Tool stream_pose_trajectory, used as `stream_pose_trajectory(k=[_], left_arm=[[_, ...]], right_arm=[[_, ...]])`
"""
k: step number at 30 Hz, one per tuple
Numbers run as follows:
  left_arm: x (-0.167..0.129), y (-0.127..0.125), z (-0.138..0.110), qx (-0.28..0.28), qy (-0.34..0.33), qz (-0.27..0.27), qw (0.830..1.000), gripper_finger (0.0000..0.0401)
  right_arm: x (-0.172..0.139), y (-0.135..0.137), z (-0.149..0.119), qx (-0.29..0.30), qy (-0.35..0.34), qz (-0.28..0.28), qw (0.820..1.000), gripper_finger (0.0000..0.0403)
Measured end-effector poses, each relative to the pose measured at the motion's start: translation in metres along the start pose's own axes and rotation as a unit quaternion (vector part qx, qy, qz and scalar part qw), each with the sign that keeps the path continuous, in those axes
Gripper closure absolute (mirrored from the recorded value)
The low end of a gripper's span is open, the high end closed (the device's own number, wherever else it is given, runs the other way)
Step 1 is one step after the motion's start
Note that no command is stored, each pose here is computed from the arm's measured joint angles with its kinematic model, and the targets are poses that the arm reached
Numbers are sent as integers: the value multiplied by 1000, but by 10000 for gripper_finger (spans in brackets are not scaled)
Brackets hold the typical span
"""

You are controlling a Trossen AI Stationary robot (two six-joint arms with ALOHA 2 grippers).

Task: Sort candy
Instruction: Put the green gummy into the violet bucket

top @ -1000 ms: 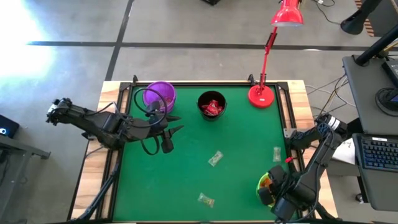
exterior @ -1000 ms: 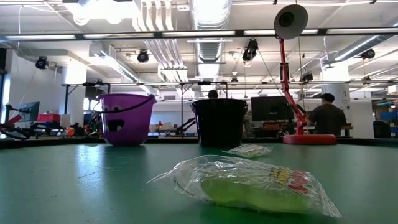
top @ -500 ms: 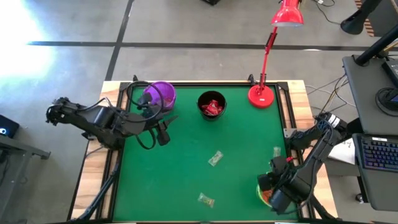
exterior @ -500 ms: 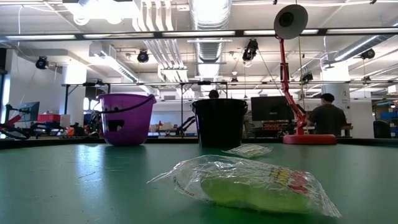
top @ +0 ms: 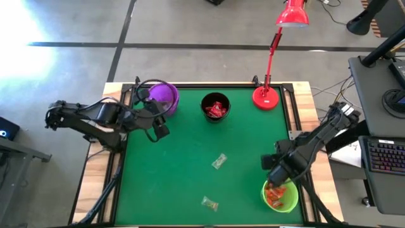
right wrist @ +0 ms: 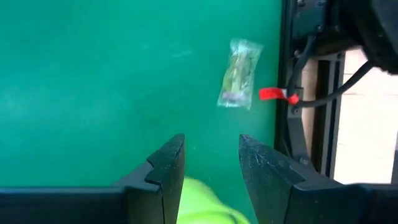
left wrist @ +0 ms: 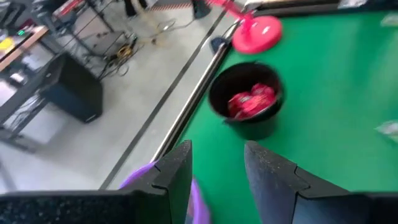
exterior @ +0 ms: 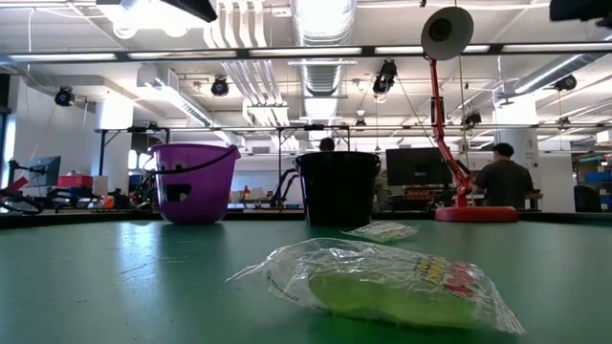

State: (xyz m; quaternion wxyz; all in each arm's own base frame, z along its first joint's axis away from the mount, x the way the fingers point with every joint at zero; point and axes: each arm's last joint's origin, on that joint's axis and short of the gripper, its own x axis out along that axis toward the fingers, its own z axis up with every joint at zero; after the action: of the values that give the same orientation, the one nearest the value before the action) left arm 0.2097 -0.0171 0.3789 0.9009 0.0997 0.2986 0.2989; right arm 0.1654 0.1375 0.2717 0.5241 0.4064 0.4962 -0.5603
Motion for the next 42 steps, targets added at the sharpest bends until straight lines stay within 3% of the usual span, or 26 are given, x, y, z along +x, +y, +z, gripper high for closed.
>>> stream_pose_trajectory(k=[8, 21, 28, 42], left_arm=[[22, 23, -8, -17, 40, 61, 997, 271], [69, 59, -17, -31, 92, 153, 983, 271], [86, 73, -13, -68, 77, 68, 992, 271], [93, 76, -14, -63, 80, 64, 993, 271]], right_arm=[[28, -10, 29, 52, 20, 10, 998, 261], [93, -17, 37, 86, 68, -40, 993, 257], [98, -15, 43, 101, 94, -32, 990, 257], [149, -25, 44, 119, 116, -37, 985, 257]])
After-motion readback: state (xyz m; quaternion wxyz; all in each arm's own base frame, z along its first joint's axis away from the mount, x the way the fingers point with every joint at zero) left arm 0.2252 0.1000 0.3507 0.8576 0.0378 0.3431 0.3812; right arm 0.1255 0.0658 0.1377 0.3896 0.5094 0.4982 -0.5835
